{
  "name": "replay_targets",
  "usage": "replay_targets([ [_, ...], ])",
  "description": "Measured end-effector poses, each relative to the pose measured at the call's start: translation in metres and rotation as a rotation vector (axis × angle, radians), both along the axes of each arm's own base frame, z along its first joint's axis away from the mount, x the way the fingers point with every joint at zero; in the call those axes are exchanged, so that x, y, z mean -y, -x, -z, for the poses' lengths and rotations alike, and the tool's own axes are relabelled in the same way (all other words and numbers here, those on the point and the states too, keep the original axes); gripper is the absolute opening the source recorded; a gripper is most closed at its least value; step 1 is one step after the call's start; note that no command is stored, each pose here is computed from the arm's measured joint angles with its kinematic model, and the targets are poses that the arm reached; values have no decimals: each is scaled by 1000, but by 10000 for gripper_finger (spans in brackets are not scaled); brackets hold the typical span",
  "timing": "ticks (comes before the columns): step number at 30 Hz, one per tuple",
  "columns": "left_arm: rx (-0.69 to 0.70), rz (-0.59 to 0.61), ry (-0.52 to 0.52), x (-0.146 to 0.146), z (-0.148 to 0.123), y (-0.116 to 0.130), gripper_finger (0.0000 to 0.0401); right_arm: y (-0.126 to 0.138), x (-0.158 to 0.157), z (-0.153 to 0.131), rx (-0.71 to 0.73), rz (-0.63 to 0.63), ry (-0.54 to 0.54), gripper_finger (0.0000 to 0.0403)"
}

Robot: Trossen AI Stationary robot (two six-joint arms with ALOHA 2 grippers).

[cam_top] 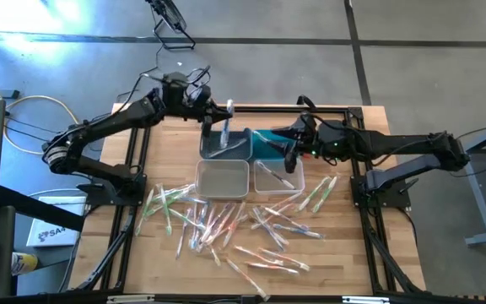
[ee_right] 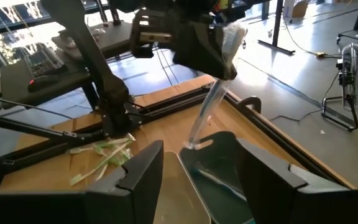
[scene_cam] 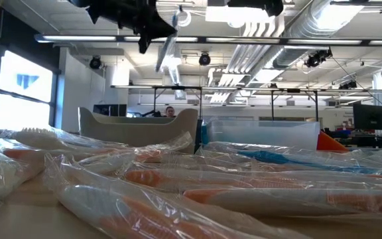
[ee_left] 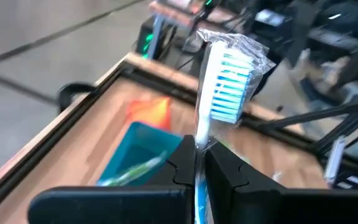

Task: Pick & Place Toothbrushes
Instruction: Put the blue toothbrush into the dark blue bin

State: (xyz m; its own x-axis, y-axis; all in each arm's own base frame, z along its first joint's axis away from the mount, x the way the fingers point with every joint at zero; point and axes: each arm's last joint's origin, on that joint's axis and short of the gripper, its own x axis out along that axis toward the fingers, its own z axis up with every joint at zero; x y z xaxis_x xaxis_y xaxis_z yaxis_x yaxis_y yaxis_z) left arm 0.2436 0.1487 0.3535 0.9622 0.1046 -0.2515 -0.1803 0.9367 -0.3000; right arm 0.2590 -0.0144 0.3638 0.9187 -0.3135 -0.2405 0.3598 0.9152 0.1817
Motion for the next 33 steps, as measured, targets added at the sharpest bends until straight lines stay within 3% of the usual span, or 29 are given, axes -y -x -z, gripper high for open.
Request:
replay_targets([
  [6,-131,-57,-19,-16,6,-3,8,-3,0,4,-18,-1,-1,183],
  [21,-437,-72,46,-42,76,-35,8,-5,1,11,-74,29,-22,183],
  [33,-570,-29,38,-28,111,-60,8,-5,1,11,-74,54,-13,183],
])
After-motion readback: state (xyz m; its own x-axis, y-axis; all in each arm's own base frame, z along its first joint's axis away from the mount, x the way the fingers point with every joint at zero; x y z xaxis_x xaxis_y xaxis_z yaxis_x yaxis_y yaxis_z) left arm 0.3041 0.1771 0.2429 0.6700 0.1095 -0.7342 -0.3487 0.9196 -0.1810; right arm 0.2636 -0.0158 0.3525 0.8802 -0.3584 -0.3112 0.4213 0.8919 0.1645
